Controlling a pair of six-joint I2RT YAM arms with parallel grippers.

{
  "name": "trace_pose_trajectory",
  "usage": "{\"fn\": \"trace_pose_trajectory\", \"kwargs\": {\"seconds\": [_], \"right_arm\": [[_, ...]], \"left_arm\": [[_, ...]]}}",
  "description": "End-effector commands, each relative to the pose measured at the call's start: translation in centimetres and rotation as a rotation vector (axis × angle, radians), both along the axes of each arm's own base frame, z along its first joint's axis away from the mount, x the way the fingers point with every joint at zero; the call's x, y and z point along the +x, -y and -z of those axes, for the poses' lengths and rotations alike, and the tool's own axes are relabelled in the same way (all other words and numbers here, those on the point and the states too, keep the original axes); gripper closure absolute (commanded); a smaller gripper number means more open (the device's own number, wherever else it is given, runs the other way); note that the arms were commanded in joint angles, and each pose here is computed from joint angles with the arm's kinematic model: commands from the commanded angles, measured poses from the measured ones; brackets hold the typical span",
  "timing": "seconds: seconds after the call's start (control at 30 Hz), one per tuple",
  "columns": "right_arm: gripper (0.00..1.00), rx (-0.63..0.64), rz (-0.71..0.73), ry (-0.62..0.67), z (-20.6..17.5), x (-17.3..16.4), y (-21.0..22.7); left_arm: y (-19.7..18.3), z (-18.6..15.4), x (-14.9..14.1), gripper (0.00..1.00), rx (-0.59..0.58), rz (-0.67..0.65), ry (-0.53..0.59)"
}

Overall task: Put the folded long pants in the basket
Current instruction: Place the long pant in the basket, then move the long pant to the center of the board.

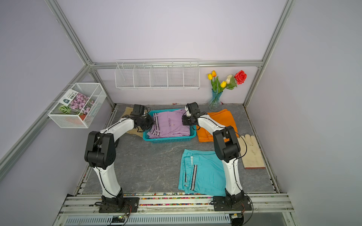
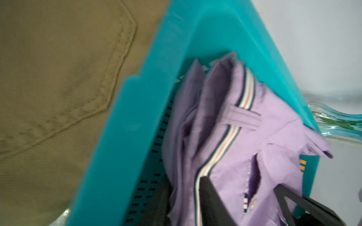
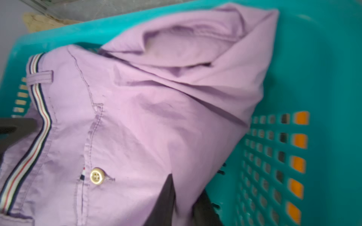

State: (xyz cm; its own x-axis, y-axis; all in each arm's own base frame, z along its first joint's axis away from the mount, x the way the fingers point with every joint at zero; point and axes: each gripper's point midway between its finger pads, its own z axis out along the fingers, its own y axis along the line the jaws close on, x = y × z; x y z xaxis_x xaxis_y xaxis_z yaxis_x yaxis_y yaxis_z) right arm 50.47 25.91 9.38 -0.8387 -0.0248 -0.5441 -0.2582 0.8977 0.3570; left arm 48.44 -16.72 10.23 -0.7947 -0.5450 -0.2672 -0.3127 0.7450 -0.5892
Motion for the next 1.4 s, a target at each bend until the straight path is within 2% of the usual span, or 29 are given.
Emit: {"fn": "trace_pose_trajectory", "kwargs": {"seconds": [0.0,0.1,0.2,0.4,0.53,0.6,0.7,0.77,0.9,1.0,1.07,1.13,1.2,1.27,1.37], "right_arm": [[0.64,-0.027,0.032,0.008,-0.2,0.0,1.4],[0.40,-0.008,0.033,0.033,-2.0,-0.5,1.5],[0.28,0.001,0.035,0.076,-5.1,-1.2,1.6],[0.22,0.048,0.019,0.195,-13.2,-4.6,1.5],[0.22,0.037,0.005,0.252,-16.3,-9.4,1.1],[0.22,0.032,0.032,0.271,-16.8,-12.0,2.3],[0.22,0.027,0.132,0.301,-15.8,-16.5,6.5],[0.21,0.014,0.215,0.320,-14.9,-19.7,10.0],[0.19,0.068,0.283,0.323,-13.0,-26.0,14.2],[0.18,0.075,0.311,0.285,-11.1,-29.5,16.4],[0.18,0.049,0.354,0.266,-10.0,-31.1,18.1],[0.15,0.026,0.409,0.258,-9.0,-32.5,19.9],[0.01,0.043,0.484,0.252,-8.4,-33.2,21.1],[0.01,0.070,0.483,0.249,-7.8,-33.3,20.9],[0.01,0.041,0.511,0.215,-6.3,-33.2,21.2]], "left_arm": [[-1.4,0.1,0.3,0.63,0.023,-0.018,0.018],[-0.9,-0.9,-0.2,0.56,0.000,-0.002,0.016],[-0.4,-3.7,-1.0,0.37,0.003,0.011,0.066],[-1.2,-12.2,-4.5,0.34,-0.005,0.000,0.217],[-3.4,-16.7,-8.9,0.34,0.004,-0.040,0.319],[-3.7,-17.0,-11.9,0.33,-0.028,-0.033,0.342],[-3.0,-15.1,-16.9,0.32,-0.073,0.010,0.346],[-0.9,-13.6,-19.6,0.32,-0.101,0.093,0.347],[6.1,-8.6,-25.2,0.32,-0.164,0.311,0.292],[10.0,-5.1,-28.5,0.32,-0.114,0.375,0.286],[11.4,-2.5,-29.4,0.32,-0.067,0.386,0.240],[13.2,0.5,-29.9,0.33,-0.082,0.427,0.192],[15.4,1.9,-30.1,0.33,-0.148,0.487,0.209],[16.3,3.7,-30.2,0.33,-0.137,0.483,0.179],[17.6,5.5,-30.7,0.33,-0.133,0.500,0.159]]}}
